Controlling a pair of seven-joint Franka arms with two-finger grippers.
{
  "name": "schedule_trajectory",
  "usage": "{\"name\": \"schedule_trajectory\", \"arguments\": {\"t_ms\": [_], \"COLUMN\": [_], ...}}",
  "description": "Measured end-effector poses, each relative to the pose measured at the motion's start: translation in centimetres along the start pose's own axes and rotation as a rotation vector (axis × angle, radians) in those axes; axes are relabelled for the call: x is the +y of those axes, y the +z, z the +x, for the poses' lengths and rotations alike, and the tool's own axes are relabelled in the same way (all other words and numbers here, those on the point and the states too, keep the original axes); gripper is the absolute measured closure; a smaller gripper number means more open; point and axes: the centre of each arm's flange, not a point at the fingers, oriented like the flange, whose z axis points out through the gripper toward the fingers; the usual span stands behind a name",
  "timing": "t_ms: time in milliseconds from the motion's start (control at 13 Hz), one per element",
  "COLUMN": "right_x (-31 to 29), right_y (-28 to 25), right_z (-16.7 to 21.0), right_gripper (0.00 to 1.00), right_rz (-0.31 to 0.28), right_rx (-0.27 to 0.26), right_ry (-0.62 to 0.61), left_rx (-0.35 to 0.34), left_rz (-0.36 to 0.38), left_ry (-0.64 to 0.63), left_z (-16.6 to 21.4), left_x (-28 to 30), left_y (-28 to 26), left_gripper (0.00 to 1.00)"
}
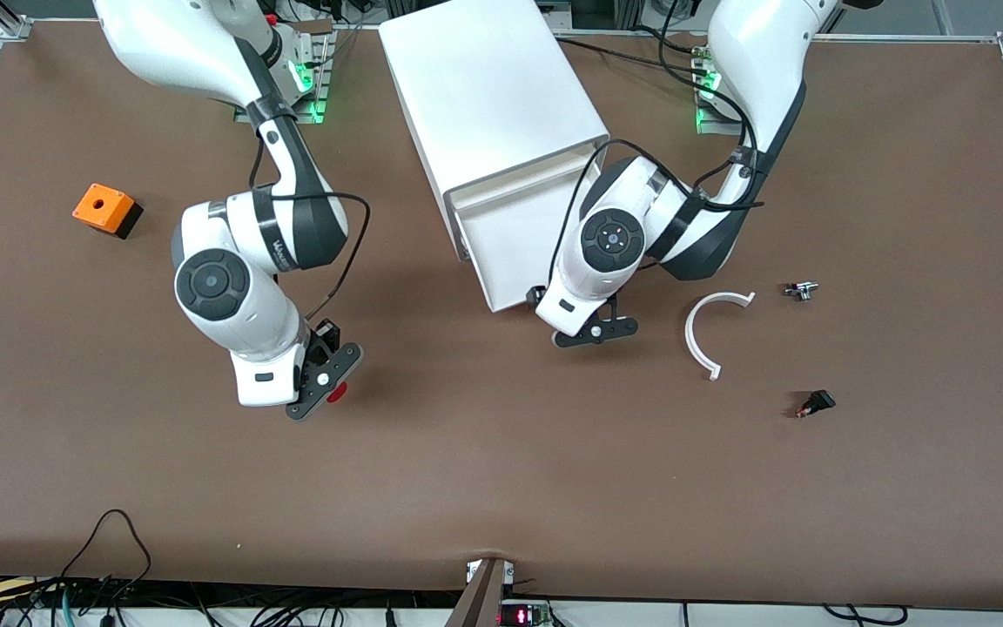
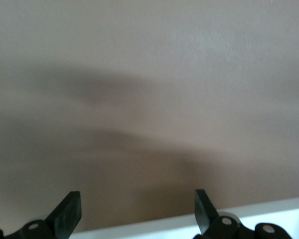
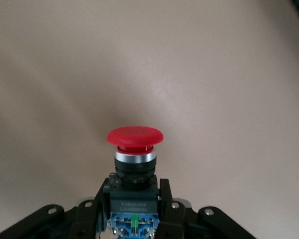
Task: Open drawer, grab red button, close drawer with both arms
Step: 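Push the drawer shut with the left gripper while the right gripper lowers the button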
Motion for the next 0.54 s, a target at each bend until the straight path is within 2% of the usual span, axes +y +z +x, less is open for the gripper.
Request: {"name": "schedule_trajectory", "arguments": {"t_ms": [307,536], "right_x": [0.9,0.3], "right_y": [4.7,8.0], "right_z": [-2.3,-4.2], "right_gripper": [0.59,0.59], "right_rz": [0.017,0.024], "right_rx": [-0.018,-0.034], "right_ry": [0.066,0.078], "left_rx": [-0.058,-0.149], "left_rz": [-0.031,-0.011], "left_ry": [-0.034,-0.021], "left_z": [-0.2,-1.3], "left_x": [-0.2,-0.4], "left_y": [0.5,1.2], "left_gripper": [0.00,0.00]}}
